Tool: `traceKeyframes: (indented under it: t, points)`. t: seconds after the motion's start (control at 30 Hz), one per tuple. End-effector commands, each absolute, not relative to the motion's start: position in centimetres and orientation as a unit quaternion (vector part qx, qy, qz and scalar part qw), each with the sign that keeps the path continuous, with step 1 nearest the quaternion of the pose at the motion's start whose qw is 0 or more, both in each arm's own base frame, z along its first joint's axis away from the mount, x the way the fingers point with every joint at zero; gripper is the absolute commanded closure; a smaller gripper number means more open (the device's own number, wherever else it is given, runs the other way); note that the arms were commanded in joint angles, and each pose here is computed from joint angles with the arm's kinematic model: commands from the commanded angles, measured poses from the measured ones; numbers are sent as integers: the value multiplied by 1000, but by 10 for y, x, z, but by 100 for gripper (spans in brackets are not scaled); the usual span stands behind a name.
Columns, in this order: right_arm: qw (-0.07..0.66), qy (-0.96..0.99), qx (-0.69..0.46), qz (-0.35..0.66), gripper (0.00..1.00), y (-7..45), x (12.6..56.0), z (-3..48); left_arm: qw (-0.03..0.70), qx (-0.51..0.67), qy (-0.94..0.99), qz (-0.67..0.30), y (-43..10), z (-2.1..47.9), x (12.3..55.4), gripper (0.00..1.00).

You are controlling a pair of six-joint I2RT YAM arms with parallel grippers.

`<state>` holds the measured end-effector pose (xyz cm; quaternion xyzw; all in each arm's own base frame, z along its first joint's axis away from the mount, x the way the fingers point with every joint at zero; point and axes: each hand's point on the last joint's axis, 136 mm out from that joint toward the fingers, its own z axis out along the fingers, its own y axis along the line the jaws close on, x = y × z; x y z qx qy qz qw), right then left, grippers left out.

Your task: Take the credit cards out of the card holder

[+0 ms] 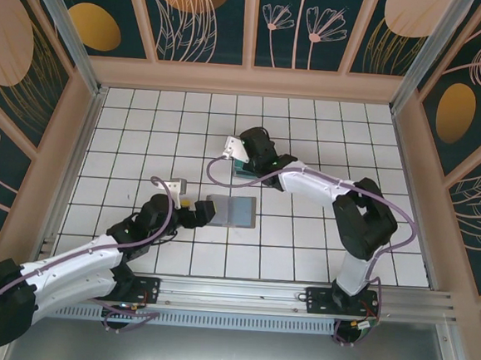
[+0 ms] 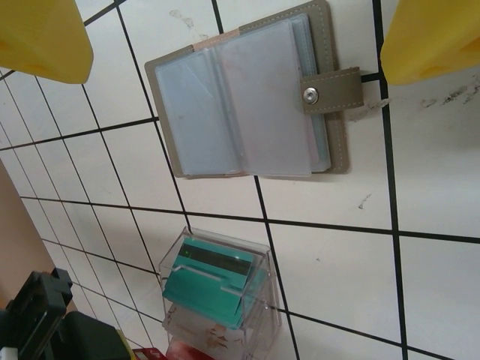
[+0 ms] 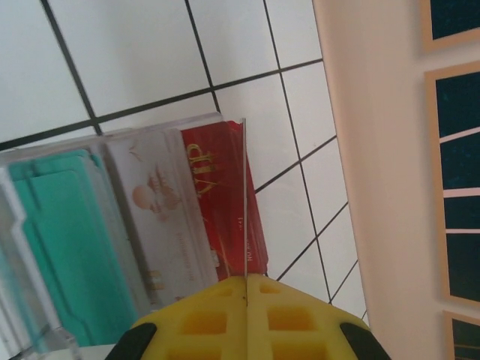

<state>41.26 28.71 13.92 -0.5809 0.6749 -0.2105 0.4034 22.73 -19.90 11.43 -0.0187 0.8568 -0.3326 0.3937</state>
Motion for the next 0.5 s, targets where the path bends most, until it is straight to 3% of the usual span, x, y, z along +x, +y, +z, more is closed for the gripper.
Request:
traceKeyframes:
  t: [0.0,0.47]
  points:
    - [404,673,-581,-216,100,284,427,140,398,-19,860,-318,-193,110,227,2]
    - [379,682,-592,-205,100,283,425,117,400,-17,862,-311,-192,108,228,1]
